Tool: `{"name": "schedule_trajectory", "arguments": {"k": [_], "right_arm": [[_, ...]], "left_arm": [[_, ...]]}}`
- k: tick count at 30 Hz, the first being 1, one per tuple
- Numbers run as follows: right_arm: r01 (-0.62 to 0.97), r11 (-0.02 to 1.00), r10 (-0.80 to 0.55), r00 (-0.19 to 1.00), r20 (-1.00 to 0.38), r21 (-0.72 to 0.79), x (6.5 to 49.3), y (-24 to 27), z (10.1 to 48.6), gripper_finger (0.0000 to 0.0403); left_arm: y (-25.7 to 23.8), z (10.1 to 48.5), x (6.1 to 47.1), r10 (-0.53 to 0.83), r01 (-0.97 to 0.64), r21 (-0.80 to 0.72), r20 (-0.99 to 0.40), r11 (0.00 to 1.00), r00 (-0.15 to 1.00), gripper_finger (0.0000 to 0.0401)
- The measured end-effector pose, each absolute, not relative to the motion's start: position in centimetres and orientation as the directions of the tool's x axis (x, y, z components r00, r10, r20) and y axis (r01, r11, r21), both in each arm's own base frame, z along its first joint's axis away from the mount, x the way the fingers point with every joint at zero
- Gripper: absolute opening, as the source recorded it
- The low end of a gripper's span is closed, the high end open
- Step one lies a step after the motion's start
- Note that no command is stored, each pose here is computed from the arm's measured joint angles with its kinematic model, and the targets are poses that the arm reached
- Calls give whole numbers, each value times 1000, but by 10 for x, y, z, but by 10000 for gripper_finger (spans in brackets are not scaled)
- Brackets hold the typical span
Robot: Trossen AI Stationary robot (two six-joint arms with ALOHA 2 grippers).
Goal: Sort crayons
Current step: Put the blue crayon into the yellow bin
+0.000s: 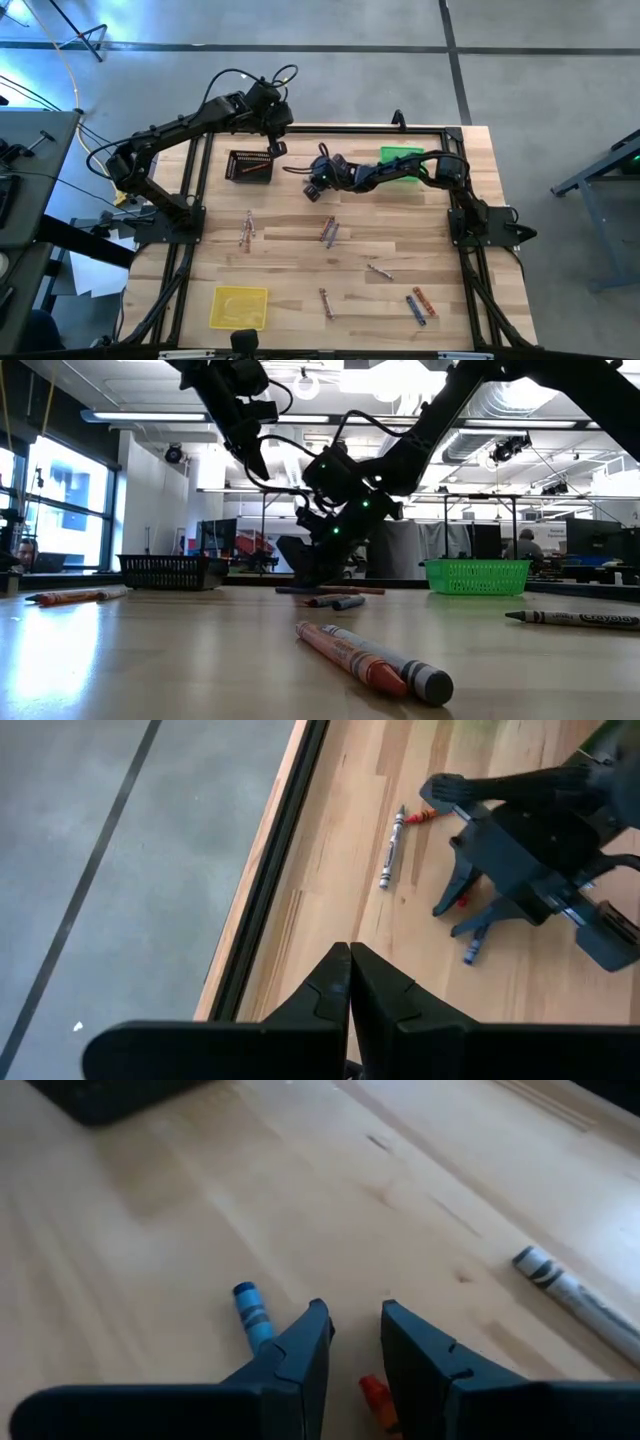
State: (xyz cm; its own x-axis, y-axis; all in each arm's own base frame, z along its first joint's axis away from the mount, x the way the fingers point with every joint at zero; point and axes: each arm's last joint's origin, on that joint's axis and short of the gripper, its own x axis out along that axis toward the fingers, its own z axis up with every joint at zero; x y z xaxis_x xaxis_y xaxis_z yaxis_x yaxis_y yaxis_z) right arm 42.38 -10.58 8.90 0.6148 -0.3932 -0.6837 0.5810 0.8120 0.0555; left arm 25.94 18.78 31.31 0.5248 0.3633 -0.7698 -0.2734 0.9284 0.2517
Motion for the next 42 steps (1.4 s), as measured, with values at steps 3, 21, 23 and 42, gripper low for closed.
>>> {"name": "schedule_trajectory", "arguments": {"k": [3, 21, 23, 42], "right_arm": [[571, 819, -385, 620, -683, 57, 425, -100, 89, 89], [535, 841, -352, 652, -672, 79, 430, -78, 93, 89], [523, 849, -346, 650, -677, 68, 429, -79, 98, 89], [447, 873, -436, 534, -724, -196, 377, -102, 202, 120]], "left_arm": [[188, 313, 259, 363, -274, 251, -770, 928, 525, 0], [187, 312, 258, 354, -292, 229, -782, 928, 512, 0], [187, 312, 258, 354, -292, 229, -782, 929, 512, 0], [179, 297, 262, 221, -267, 93, -834, 959, 506, 0]]}}
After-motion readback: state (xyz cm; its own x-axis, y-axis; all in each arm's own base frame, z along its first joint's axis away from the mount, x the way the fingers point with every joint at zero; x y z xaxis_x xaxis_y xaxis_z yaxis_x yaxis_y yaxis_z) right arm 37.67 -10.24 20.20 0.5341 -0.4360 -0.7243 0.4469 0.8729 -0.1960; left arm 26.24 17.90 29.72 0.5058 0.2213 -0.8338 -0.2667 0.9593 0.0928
